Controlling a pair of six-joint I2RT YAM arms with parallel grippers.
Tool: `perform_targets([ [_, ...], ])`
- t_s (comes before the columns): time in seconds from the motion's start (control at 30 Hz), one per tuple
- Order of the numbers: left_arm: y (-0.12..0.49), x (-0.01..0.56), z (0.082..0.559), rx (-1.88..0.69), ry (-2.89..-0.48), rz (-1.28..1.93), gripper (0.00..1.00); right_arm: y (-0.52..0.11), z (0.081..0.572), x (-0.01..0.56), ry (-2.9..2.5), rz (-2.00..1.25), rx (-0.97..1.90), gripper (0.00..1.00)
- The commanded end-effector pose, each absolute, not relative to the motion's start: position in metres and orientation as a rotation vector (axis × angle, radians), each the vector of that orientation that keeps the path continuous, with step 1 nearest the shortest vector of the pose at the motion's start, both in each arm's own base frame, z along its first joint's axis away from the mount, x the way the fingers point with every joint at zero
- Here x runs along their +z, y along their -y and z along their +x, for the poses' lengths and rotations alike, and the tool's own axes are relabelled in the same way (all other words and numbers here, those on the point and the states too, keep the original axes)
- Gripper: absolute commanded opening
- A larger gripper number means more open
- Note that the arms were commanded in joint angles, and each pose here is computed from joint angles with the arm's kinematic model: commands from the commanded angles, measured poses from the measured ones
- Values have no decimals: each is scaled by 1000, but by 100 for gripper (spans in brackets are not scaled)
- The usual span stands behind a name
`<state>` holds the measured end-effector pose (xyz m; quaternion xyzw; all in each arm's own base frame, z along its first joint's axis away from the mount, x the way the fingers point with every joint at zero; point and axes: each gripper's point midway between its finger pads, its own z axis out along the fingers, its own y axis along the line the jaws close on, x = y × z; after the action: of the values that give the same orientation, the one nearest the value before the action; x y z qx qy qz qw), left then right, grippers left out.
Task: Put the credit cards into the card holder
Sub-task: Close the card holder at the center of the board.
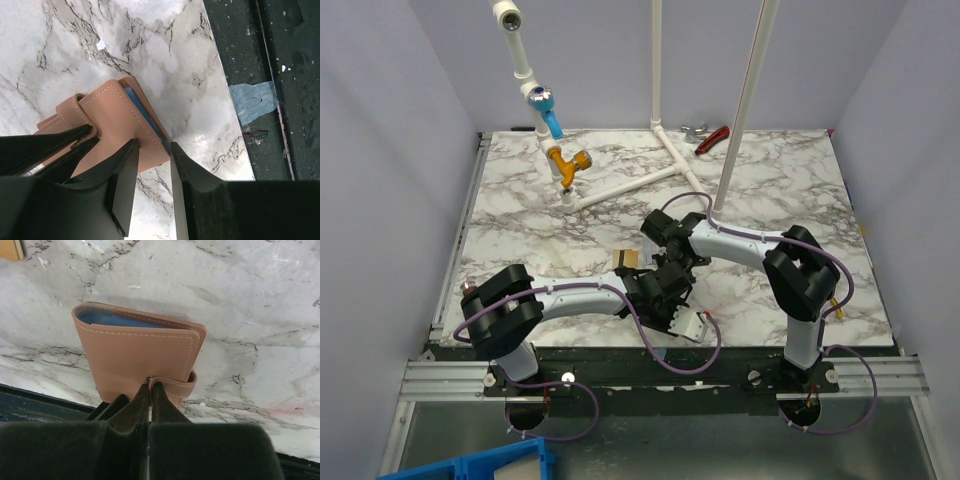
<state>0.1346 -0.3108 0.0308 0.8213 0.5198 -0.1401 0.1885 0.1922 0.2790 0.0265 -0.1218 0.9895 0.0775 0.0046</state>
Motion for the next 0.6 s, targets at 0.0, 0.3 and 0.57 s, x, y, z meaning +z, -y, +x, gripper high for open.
perform_targets([
  [0.0,309,37,128,-417,-1426,2334,32,-273,180,-27,-3169,-415,169,1],
  [0.3,312,48,130,-415,-1408,2327,33,-276,181,-46,-3193,-419,151,1],
  [0.57,308,48,130,-404,-1406,2344,33,-277,183,-71,-3237,-446,135,1],
])
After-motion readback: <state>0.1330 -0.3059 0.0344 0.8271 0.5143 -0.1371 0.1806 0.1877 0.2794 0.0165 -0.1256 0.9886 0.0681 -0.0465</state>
